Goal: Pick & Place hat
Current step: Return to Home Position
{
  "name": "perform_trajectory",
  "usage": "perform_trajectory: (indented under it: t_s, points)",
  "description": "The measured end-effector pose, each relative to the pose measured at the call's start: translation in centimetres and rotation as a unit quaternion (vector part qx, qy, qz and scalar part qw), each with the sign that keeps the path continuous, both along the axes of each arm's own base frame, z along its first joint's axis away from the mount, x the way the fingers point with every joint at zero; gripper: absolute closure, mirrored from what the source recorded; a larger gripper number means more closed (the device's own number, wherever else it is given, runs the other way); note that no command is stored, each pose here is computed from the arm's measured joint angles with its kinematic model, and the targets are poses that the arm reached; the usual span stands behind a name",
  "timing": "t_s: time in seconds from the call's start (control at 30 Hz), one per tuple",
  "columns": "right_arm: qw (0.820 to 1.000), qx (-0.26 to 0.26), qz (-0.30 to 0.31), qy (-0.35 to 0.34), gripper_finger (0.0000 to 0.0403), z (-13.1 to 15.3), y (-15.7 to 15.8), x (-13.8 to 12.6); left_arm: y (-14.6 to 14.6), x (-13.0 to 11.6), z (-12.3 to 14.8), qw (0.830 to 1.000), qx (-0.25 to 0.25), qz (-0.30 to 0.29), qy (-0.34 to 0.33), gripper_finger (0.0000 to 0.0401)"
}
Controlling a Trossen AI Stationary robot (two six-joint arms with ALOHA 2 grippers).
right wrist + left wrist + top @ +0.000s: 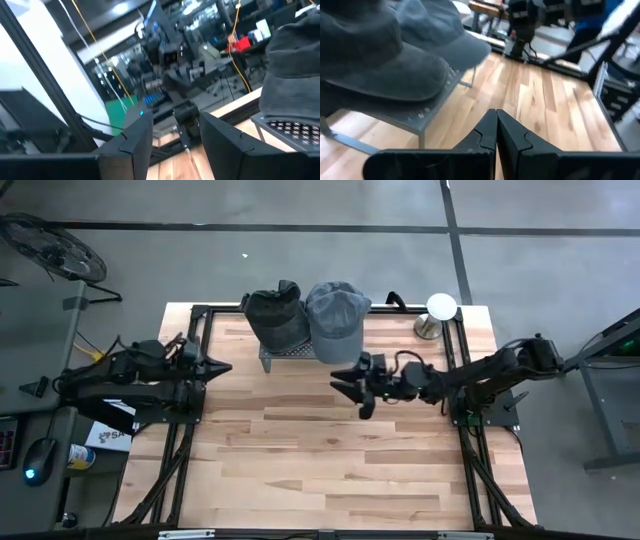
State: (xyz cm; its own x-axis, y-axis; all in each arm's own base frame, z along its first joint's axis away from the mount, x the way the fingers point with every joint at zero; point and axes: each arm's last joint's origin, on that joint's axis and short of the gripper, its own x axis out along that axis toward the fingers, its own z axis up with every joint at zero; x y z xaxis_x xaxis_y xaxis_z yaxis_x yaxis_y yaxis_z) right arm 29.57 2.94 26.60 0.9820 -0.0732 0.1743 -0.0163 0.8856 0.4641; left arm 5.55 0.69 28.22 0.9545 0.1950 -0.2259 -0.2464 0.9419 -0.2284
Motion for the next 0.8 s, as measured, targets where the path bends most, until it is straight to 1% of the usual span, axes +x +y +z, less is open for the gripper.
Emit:
perform_trajectory:
  t_s: [0.17, 0.27, 0.37, 0.6, 0.8]
  points:
    - [0.999, 0.024, -0.018, -0.03, 0.0249, -2.9, -0.5, -2.2, 0.0, 0.8, -2.7, 1.0, 0.005, -0.008, 0.004, 0.0401]
    - [0.998, 0.048, -0.024, -0.028, 0.0249, -4.2, -1.1, -3.8, 0.0, 0.8, -3.4, 1.0, 0.005, -0.007, -0.009, 0.0401]
    - [0.997, 0.057, -0.028, -0.042, 0.0249, -4.4, -1.6, -5.7, 0.0, 0.6, -3.7, 1.0, 0.006, -0.005, -0.017, 0.0401]
    - [0.995, 0.049, -0.043, -0.077, 0.0249, -4.1, -2.2, -10.8, 0.0, 0.1, -4.0, 0.999, 0.008, -0.001, -0.039, 0.0401]
    - [0.995, 0.048, -0.045, -0.069, 0.0249, -4.9, -2.4, -13.9, 0.1, 0.5, -5.0, 0.999, 0.002, 0.01, -0.033, 0.0401]
